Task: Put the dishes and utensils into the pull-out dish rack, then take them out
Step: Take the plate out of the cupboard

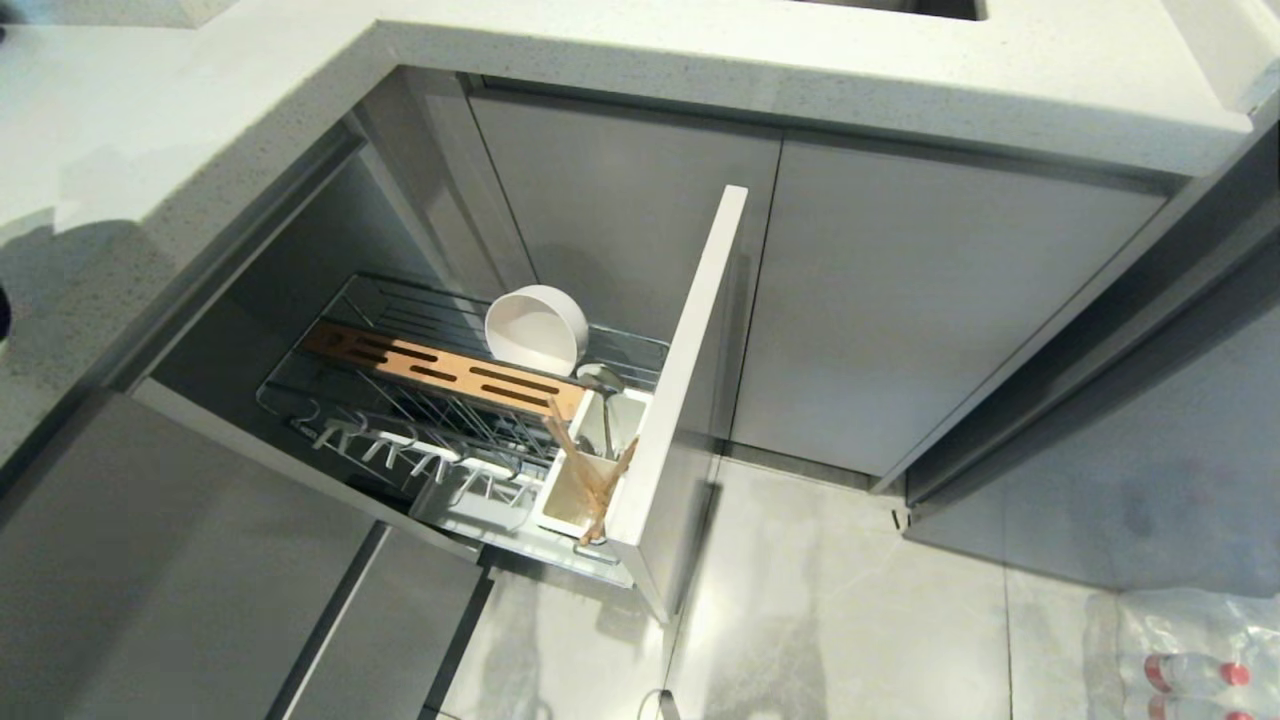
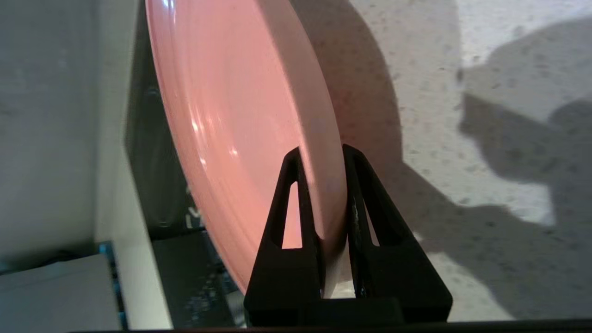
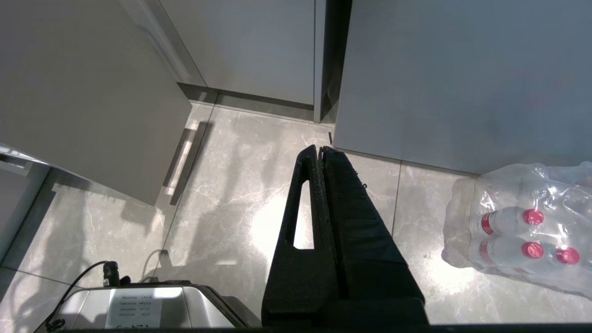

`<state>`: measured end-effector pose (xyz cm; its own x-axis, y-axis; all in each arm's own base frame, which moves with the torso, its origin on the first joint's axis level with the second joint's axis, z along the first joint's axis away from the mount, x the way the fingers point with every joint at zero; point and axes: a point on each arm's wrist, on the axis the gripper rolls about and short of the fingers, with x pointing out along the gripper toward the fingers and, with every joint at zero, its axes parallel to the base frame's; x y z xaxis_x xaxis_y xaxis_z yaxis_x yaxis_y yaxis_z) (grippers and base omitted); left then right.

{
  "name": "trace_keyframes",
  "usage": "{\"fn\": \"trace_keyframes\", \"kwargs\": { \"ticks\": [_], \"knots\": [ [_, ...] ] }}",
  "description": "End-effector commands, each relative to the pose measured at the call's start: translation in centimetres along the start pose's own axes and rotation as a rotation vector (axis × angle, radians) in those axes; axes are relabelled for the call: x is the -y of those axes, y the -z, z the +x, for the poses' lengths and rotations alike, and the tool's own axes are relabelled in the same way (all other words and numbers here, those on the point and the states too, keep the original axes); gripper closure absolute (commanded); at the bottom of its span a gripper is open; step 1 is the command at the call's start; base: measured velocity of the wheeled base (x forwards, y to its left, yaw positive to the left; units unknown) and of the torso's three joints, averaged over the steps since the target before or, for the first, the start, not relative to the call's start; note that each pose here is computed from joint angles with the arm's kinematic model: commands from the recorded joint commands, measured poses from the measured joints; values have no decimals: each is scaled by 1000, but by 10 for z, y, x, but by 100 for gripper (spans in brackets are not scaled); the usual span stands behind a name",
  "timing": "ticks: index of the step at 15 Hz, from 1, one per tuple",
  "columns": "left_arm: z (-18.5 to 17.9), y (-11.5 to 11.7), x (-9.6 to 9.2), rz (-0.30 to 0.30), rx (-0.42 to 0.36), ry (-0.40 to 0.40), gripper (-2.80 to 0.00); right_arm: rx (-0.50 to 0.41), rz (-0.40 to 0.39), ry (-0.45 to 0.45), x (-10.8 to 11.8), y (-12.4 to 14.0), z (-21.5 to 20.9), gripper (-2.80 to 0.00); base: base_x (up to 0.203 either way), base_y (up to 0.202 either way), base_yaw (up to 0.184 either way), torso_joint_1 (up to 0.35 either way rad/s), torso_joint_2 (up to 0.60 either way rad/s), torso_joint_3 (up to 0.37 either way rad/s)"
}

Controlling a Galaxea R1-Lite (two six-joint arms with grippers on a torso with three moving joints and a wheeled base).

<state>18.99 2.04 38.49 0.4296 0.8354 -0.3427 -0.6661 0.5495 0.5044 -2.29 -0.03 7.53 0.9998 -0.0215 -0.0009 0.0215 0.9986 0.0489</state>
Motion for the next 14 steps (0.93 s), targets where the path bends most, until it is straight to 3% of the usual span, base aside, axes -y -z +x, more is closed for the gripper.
{"fn": "trace_keyframes", "kwargs": {
  "ticks": [1, 6, 8, 9, 14],
  "knots": [
    [2, 0, 4, -15, -10, 16, 0, -2, 0, 0, 0, 0, 0, 0, 0, 0, 0, 0, 0, 0],
    [3, 1, 5, -16, -18, 55, 0, -2, 0, 0, 0, 0, 0, 0, 0, 0, 0, 0, 0, 0],
    [3, 1, 6, -44, -23, 54, 0, -2, 0, 0, 0, 0, 0, 0, 0, 0, 0, 0, 0, 0],
    [3, 1, 5, -53, -22, 54, -280, -2, 0, 0, 0, 0, 0, 0, 0, 0, 0, 0, 0, 0],
    [2, 0, 5, -91, -16, 55, -280, -2, 0, 0, 0, 0, 0, 0, 0, 0, 0, 0, 0, 0]
  ]
}}
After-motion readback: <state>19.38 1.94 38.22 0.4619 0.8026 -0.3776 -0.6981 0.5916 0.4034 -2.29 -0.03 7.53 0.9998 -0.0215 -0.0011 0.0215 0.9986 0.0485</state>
